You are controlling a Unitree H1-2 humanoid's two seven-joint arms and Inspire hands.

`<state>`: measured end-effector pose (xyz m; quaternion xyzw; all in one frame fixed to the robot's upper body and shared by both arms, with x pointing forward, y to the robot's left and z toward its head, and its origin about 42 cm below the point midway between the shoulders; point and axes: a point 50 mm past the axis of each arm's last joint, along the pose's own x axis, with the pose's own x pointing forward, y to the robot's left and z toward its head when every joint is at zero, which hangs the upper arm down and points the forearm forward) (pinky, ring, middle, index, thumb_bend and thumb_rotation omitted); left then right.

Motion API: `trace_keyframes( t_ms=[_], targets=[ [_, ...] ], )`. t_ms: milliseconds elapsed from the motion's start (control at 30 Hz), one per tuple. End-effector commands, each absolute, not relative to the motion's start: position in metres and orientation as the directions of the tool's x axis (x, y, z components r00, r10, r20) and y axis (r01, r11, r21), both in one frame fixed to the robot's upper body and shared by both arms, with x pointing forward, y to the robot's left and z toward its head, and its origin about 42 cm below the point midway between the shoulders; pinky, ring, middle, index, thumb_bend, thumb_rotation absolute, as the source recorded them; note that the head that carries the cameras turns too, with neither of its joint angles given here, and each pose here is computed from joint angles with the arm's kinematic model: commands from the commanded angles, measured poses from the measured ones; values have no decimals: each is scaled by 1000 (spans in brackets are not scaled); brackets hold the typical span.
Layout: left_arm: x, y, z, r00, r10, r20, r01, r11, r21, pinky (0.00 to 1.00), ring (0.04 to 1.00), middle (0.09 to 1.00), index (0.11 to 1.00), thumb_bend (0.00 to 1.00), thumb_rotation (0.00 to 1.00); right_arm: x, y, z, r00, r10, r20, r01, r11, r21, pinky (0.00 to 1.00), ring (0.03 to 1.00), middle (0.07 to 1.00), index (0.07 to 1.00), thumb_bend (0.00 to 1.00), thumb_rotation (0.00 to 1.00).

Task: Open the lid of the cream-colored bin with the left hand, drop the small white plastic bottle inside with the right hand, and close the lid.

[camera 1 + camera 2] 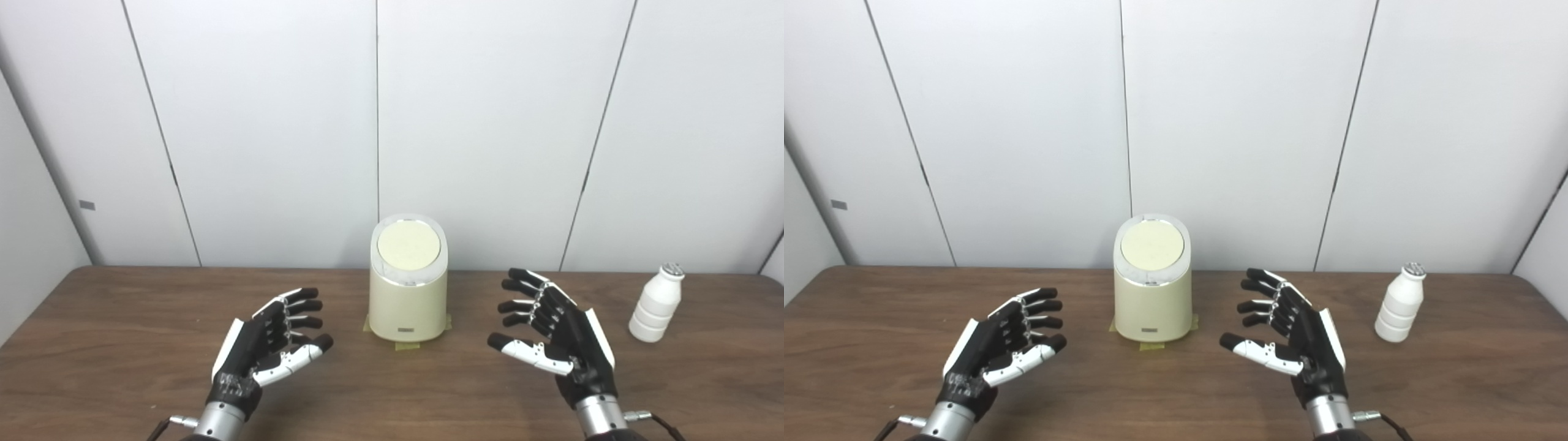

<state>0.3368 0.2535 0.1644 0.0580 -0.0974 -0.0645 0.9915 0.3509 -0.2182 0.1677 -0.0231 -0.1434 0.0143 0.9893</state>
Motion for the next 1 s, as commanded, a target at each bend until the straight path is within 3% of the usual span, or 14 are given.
trace_keyframes(
  t_ms=[0, 400, 633, 700, 767, 967],
  targets=[
    [347, 250, 187, 948, -158, 277, 121, 982, 146, 541, 683, 754, 792, 727, 184, 357, -218, 185, 935, 43, 352, -25, 998, -55, 519, 599, 734, 741, 838, 172],
    [348, 248, 185, 949, -157, 275, 123, 983, 137, 544, 688, 755, 792, 718, 166, 357, -219, 184, 936, 43, 350, -28, 998, -47, 520, 607, 731, 737, 835, 152],
    [349, 238, 186, 949, -134, 286, 117, 990, 75, 557, 709, 766, 815, 760, 203, 359, -220, 184, 936, 45, 348, -22, 997, -68, 519, 605, 730, 737, 828, 166],
    [351, 232, 190, 946, -125, 300, 102, 991, 89, 587, 728, 780, 832, 773, 226, 360, -221, 183, 938, 43, 344, -21, 998, -67, 517, 603, 729, 736, 833, 174],
    [356, 226, 197, 940, -122, 319, 89, 989, 116, 690, 777, 814, 874, 788, 272, 361, -221, 182, 938, 43, 343, -25, 998, -55, 520, 601, 724, 731, 839, 166],
    [383, 213, 230, 925, -111, 364, 47, 982, 181, 777, 846, 870, 912, 811, 320, 360, -222, 182, 937, 45, 346, -22, 997, -71, 533, 605, 725, 732, 835, 169]
  ],
)
